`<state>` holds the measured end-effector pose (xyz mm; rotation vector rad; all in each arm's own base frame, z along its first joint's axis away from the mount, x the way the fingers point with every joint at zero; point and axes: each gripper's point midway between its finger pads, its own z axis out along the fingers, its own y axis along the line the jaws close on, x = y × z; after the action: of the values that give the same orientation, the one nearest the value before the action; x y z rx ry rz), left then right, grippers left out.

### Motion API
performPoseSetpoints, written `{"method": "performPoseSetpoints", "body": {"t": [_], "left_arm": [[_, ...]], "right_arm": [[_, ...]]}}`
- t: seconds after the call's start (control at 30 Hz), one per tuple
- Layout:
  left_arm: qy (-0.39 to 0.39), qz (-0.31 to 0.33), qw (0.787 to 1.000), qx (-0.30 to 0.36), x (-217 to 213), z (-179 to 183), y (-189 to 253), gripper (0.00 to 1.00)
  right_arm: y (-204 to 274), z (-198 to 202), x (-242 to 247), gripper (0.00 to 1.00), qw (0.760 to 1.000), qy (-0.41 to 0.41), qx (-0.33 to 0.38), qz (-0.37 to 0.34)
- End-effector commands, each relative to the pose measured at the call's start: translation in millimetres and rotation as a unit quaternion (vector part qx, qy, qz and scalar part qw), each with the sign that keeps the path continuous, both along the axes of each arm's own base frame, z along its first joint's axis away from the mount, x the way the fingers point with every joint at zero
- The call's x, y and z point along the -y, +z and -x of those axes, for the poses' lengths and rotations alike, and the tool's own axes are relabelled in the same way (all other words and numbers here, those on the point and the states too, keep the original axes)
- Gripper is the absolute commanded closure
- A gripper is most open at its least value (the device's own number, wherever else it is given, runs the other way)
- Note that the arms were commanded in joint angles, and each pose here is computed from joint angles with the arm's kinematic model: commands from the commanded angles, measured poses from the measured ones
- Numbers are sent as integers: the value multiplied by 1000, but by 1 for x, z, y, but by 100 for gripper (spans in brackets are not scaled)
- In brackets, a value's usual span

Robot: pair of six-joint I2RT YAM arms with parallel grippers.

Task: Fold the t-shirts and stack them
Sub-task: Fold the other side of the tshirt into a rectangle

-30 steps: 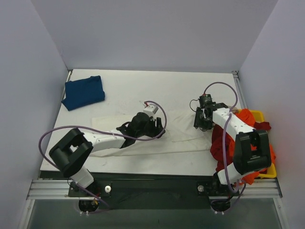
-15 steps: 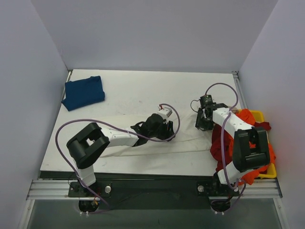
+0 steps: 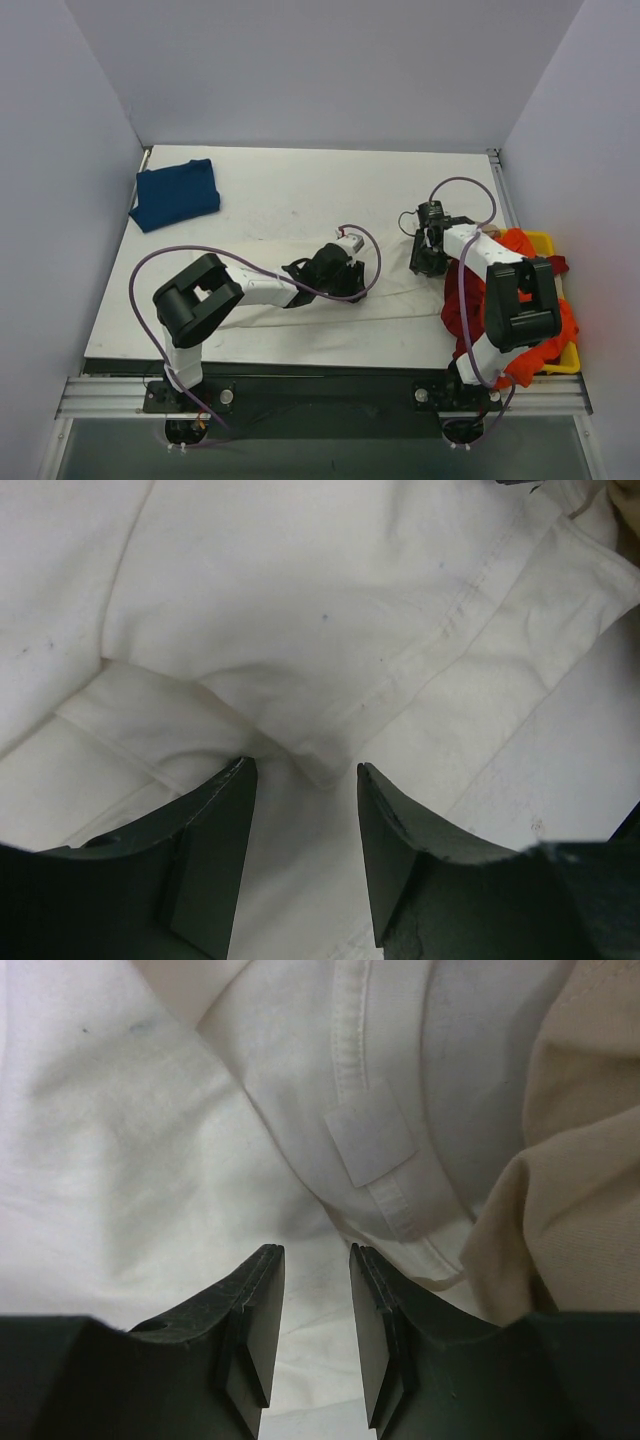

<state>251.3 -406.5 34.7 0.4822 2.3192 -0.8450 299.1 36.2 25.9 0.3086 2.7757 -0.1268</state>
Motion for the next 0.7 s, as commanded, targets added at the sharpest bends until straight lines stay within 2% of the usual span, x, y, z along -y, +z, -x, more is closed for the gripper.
{"method": "performPoseSetpoints", "body": {"t": [0.0,0.67], "left_arm": [[-7,15,1000,3,13,-2,10,44],[-13,32,999,-4,25,-1,4,46]], "right_arm": [[-4,7,4,67,1000,-9,-15,4],[-8,13,2,69,1000,-4,-26,-1]]}}
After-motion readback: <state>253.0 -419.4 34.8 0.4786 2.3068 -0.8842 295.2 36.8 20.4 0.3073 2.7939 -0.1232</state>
